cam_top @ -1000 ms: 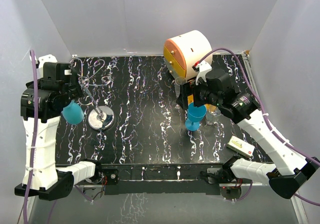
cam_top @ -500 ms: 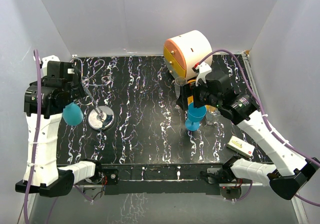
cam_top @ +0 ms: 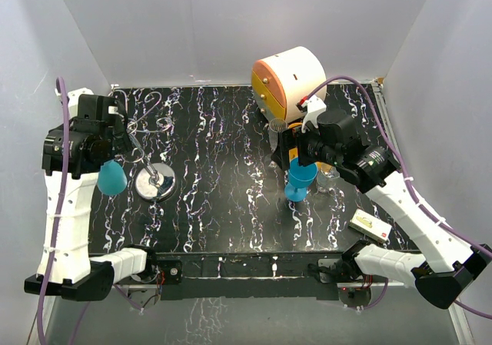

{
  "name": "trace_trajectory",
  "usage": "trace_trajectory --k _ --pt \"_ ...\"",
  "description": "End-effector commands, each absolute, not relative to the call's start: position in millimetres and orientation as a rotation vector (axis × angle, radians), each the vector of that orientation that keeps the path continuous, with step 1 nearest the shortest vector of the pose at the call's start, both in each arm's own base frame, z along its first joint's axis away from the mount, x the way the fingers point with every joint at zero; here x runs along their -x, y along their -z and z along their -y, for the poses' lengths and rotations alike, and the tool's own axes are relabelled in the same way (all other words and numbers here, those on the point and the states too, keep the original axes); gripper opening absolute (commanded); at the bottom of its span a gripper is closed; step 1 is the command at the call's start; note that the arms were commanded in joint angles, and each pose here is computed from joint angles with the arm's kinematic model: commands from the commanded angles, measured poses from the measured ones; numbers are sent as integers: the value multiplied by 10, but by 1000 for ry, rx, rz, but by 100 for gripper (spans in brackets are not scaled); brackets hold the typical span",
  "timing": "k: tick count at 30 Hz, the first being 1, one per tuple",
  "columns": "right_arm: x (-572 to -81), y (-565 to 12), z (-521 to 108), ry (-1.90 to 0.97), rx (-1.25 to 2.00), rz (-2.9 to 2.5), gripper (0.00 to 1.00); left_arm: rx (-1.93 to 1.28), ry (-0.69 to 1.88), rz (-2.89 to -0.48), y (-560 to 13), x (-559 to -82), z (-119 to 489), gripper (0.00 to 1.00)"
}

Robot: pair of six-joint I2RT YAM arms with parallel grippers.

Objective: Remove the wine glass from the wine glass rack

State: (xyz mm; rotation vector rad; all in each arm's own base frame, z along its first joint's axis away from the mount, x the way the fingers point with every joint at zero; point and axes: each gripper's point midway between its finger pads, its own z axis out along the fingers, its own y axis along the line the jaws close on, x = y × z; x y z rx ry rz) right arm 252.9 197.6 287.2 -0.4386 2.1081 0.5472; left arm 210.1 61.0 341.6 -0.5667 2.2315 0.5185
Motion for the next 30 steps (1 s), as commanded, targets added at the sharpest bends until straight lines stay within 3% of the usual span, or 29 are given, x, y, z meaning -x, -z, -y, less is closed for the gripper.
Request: trace_trajectory --k 1,6,22,30 --pt "-2581 -3065 -1981 -562 431 -2018 98 574 -554 -2232 -3388 -2057 -648 99" --pt "-2577 -3068 -1985 -565 433 -2018 98 579 -552 -2225 -3383 -2067 -649 98" --pt "-2576 -3079 -1995 -570 435 -2019 98 601 -554 -2164 -3492 -2020 -700 69" --pt "-2571 -3101 -2003 -577 436 -2016 98 613 -531 -2130 -3630 -1980 -706 64"
